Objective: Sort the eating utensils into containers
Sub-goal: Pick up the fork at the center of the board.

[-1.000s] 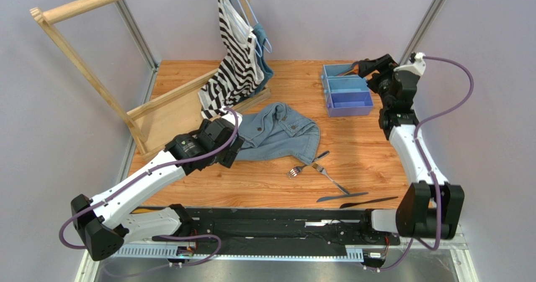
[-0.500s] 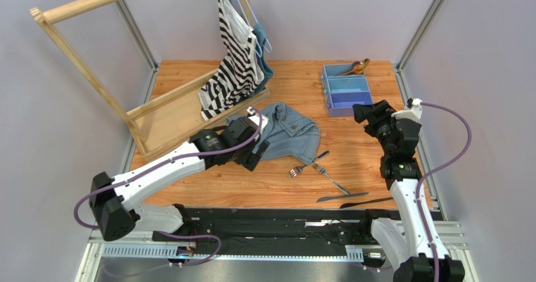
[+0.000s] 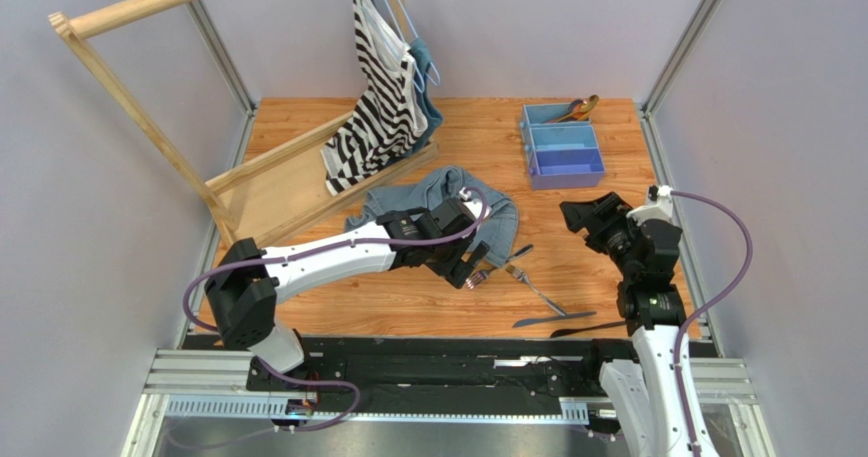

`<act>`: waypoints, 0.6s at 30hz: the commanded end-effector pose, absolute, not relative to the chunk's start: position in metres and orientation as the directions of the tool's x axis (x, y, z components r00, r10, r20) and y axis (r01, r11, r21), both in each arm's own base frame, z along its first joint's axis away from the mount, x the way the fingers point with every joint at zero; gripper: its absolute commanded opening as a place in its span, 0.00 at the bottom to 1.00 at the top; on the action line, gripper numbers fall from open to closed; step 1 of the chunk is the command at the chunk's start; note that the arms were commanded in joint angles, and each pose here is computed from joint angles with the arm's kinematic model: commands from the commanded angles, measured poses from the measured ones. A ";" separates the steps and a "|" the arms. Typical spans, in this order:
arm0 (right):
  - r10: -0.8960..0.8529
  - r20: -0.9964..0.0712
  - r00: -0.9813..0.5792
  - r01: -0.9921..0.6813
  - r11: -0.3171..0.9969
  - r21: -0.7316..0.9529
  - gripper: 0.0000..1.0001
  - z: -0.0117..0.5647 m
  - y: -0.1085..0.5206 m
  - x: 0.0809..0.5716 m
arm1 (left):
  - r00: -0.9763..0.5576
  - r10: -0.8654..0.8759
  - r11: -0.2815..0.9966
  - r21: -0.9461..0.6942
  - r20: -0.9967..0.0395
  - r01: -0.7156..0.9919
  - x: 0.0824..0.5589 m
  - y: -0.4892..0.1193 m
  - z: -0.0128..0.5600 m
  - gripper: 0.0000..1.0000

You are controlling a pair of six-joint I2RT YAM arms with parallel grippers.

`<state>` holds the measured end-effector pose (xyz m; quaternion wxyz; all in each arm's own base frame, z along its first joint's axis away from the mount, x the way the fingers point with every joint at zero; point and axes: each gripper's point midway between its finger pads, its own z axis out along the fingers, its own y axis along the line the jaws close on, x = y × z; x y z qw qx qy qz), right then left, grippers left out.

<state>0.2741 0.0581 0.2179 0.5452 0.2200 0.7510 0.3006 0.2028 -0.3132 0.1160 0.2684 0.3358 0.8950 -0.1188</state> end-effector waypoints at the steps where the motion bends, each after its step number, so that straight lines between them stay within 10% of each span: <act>1: 0.629 -0.704 -0.330 -0.028 0.739 0.674 0.78 0.224 0.062 0.267 | -0.622 0.468 0.713 -0.147 -0.627 0.685 0.208 -0.356 0.137 0.91; 18: 0.640 -0.689 -0.340 -0.072 0.713 0.698 0.80 0.236 0.071 0.259 | -0.653 0.571 0.660 -0.195 -0.498 0.726 0.208 -0.398 0.075 0.86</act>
